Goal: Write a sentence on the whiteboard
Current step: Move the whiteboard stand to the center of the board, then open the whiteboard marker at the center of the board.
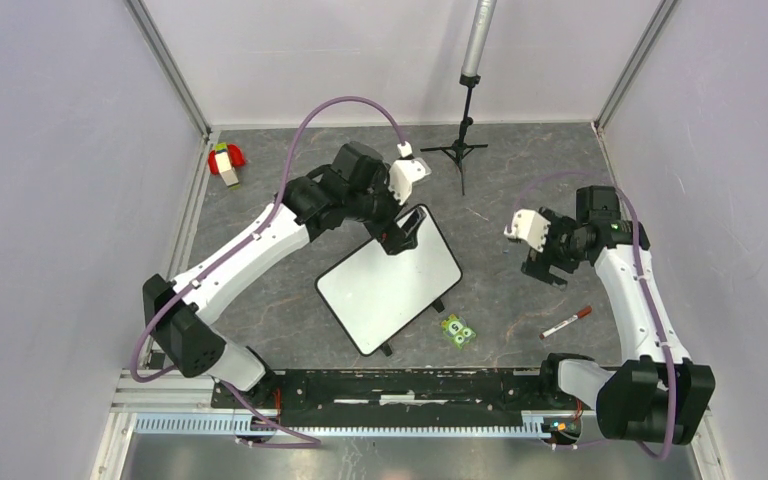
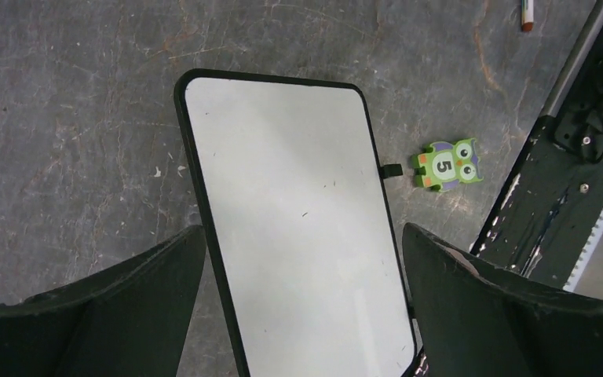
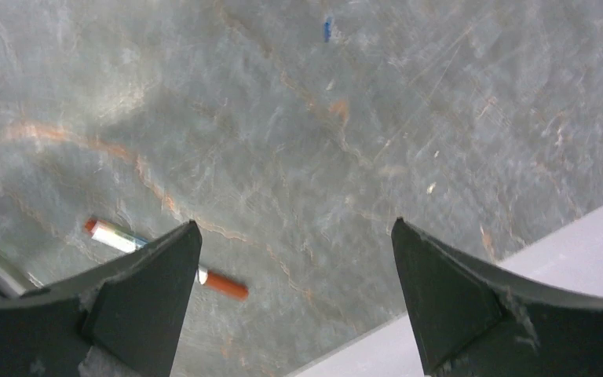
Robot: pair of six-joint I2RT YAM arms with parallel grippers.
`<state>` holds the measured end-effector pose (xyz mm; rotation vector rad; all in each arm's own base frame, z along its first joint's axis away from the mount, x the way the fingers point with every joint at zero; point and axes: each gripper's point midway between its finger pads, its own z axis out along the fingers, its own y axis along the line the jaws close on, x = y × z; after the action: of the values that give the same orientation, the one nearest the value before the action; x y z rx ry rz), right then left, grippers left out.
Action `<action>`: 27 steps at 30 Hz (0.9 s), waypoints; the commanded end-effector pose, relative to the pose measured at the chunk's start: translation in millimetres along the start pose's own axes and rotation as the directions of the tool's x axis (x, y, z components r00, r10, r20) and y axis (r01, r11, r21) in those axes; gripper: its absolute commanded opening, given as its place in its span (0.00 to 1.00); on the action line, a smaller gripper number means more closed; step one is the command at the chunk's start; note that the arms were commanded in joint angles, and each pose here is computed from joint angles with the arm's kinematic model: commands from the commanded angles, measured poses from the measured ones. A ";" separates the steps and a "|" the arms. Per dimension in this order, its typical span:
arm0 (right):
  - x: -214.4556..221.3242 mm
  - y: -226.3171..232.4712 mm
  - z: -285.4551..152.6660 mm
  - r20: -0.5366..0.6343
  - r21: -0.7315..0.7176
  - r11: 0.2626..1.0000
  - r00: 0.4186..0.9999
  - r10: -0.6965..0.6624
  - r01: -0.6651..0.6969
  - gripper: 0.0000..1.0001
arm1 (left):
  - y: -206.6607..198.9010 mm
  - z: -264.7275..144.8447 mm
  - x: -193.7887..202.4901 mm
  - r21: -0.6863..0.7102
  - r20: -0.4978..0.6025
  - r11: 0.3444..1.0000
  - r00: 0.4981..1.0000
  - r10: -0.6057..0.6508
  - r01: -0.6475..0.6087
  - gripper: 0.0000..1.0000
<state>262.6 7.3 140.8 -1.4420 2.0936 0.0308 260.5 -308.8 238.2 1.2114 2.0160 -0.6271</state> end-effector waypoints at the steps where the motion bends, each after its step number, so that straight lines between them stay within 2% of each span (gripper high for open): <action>1: 46.6 26.9 -16.2 -0.199 -0.160 0.949 0.932 -0.302 0.273 0.97 | -14.2 -15.4 -24.4 0.063 0.081 0.996 0.994 -0.075 0.070 1.00; 4: 69.5 37.2 -5.7 -0.244 -0.181 0.897 0.865 -0.437 0.403 0.97 | -11.6 -19.9 -24.3 0.070 0.071 0.993 0.993 -0.096 0.091 1.00; 9: 86.0 62.2 19.6 -0.199 -0.226 0.818 0.797 -0.570 0.529 0.99 | -7.5 -26.0 -30.8 0.147 0.086 0.973 0.978 -0.190 0.176 1.00; 12: 89.7 74.2 29.3 -0.167 -0.272 0.800 0.793 -0.586 0.534 0.98 | -0.3 -28.3 -32.7 0.157 0.092 0.965 0.969 -0.228 0.212 1.00; 16: 90.6 86.6 39.2 -0.128 -0.319 0.775 0.786 -0.605 0.545 0.89 | 3.3 -27.2 -33.2 0.180 0.089 0.949 0.956 -0.278 0.260 1.00; 22: 98.7 106.4 54.0 -0.092 -0.372 0.749 0.781 -0.617 0.548 0.83 | 9.3 -26.5 -34.3 0.195 0.086 0.935 0.944 -0.317 0.297 1.00; 25: 100.8 110.7 61.2 -0.085 -0.371 0.746 0.779 -0.621 0.554 0.80 | 12.9 -24.7 -34.4 0.193 0.085 0.931 0.940 -0.330 0.309 1.00; 27: 98.7 107.8 64.6 -0.083 -0.353 0.751 0.781 -0.620 0.558 0.74 | 13.8 -23.2 -34.5 0.200 0.081 0.926 0.937 -0.340 0.319 1.00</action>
<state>167.6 -17.0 16.0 -2.2659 1.8709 -0.0255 273.5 -298.8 257.8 0.9670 2.1432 -0.9670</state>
